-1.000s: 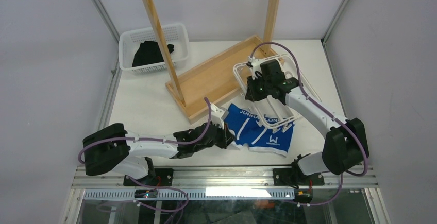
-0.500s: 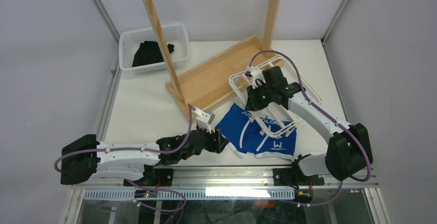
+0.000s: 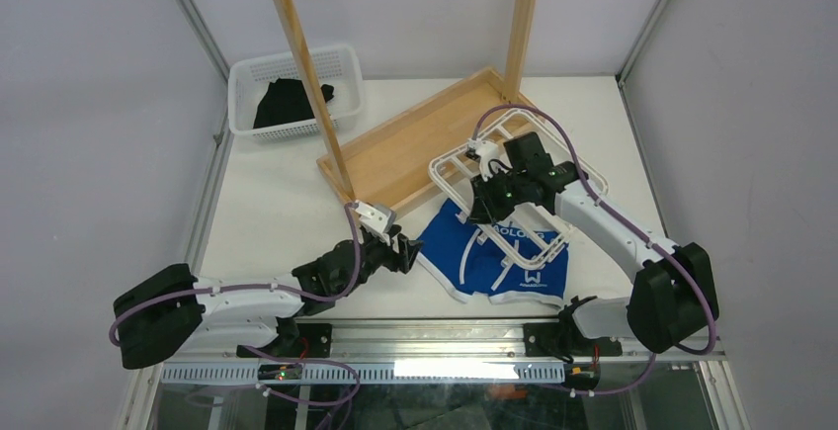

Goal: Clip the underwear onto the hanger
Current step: Adjust the underwear at the center of the board.

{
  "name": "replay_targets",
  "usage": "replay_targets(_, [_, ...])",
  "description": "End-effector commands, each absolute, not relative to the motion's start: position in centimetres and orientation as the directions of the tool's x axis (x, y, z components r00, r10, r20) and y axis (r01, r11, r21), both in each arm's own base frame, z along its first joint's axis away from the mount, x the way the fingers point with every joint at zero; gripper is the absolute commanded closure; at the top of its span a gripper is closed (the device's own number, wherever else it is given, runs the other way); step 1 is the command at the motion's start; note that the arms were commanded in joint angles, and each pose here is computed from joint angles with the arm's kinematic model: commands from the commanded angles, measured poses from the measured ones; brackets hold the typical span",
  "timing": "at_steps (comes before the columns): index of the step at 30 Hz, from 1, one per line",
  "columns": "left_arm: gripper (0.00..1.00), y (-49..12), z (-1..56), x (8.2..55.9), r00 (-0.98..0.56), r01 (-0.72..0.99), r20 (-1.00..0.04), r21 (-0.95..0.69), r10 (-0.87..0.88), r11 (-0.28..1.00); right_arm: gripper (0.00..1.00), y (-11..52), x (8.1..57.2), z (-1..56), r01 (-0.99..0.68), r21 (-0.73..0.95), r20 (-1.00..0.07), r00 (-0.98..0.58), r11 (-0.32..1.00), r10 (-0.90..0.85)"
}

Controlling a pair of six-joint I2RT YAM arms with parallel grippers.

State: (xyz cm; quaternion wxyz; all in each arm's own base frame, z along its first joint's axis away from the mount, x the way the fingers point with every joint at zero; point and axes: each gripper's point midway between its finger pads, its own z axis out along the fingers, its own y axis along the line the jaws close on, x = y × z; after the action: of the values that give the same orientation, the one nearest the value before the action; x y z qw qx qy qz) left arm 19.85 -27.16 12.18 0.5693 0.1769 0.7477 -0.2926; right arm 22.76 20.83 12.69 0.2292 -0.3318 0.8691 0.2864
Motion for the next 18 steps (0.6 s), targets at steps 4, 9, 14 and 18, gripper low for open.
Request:
replay_targets(4, [0.38, -30.2, 16.4, 21.2, -0.095, 0.741, -0.99, -0.143, -0.107, 0.657, 1.0, 21.8, 24.1, 15.4, -0.792, 0.261, -0.691, -0.552, 0.551, -0.466])
replay_targets(9, [0.33, -32.0, 17.5, 20.7, -0.052, 0.805, -0.994, -0.1, -0.097, 0.585, 1.0, 21.4, 24.7, 16.5, -0.812, 0.208, -0.712, -0.508, 0.546, -0.484])
replay_targets(14, [0.37, -31.4, 17.5, 21.5, -0.045, 0.787, -0.991, -0.112, -0.123, 0.607, 1.0, 21.3, 25.4, 17.7, -0.849, 0.137, -0.732, -0.434, 0.51, -0.525])
replay_targets(18, [0.4, -30.7, 17.3, 22.0, -0.04, 0.768, -0.99, -0.117, -0.134, 0.629, 1.0, 20.4, 26.0, 18.0, -0.869, 0.05, -0.716, -0.375, 0.492, -0.588])
